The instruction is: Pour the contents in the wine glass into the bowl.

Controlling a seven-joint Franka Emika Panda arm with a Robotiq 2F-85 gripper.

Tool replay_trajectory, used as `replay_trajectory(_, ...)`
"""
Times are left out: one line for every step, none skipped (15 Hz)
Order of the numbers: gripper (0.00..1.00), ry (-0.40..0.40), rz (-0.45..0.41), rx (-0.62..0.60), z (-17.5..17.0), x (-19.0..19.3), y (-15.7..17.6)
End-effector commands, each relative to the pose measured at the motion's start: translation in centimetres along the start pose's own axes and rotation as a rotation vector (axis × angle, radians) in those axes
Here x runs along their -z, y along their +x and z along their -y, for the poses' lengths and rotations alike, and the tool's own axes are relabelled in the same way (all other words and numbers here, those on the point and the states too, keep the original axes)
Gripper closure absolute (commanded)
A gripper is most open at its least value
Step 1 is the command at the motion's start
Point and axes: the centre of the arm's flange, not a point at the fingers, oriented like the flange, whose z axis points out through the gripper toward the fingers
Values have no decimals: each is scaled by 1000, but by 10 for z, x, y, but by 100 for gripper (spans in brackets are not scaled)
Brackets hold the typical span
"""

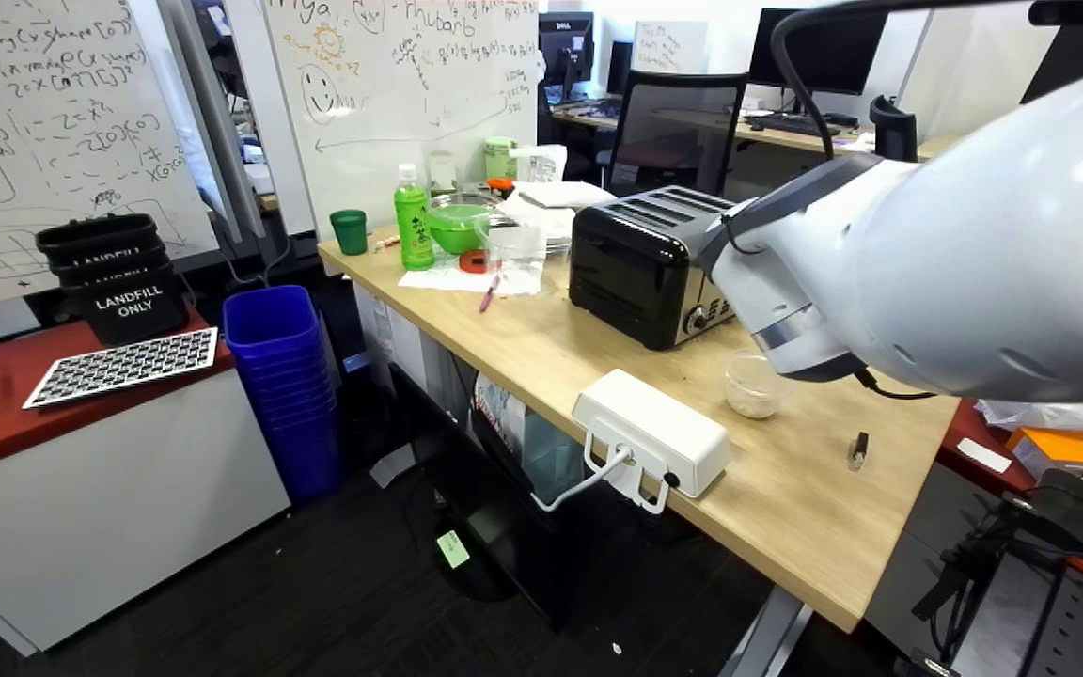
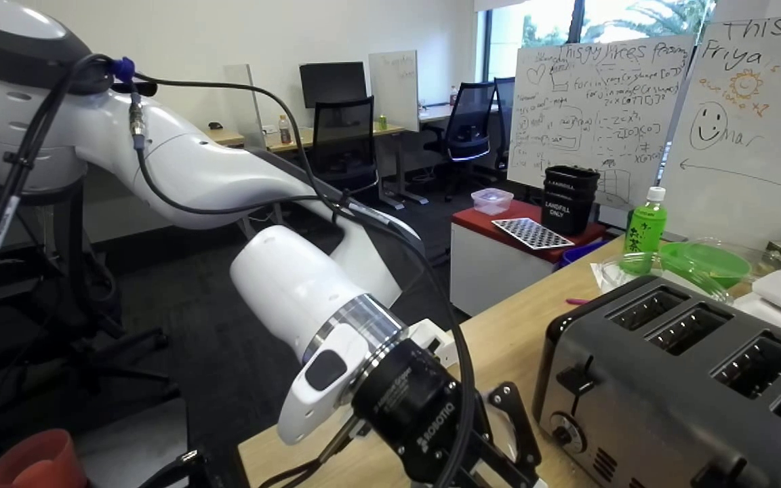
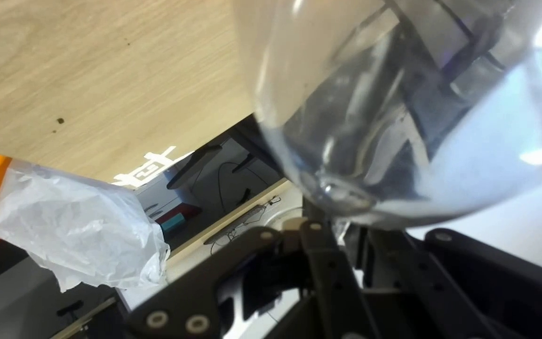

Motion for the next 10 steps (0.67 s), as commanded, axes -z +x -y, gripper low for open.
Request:
replay_trajectory(96, 5, -27, 3, 35, 36, -19)
replay_trajectory(96, 7, -27, 3, 36, 36, -18)
replay_trajectory(96, 7, -21, 1, 36, 37, -17)
replay_trajectory(96, 8, -18, -2, 37, 38, -16)
replay_trajectory(96, 7, -7, -6, 37, 38, -16)
replay_trajectory(96, 6, 1, -10, 37, 38, -15)
replay_trajectory(96, 6, 6, -14, 37, 37, -14)
replay_trajectory(96, 6, 8, -15, 37, 37, -15)
replay_trajectory(96, 4, 12, -18, 37, 38, -15)
replay_trajectory(96, 0, 15, -20, 37, 37, -15)
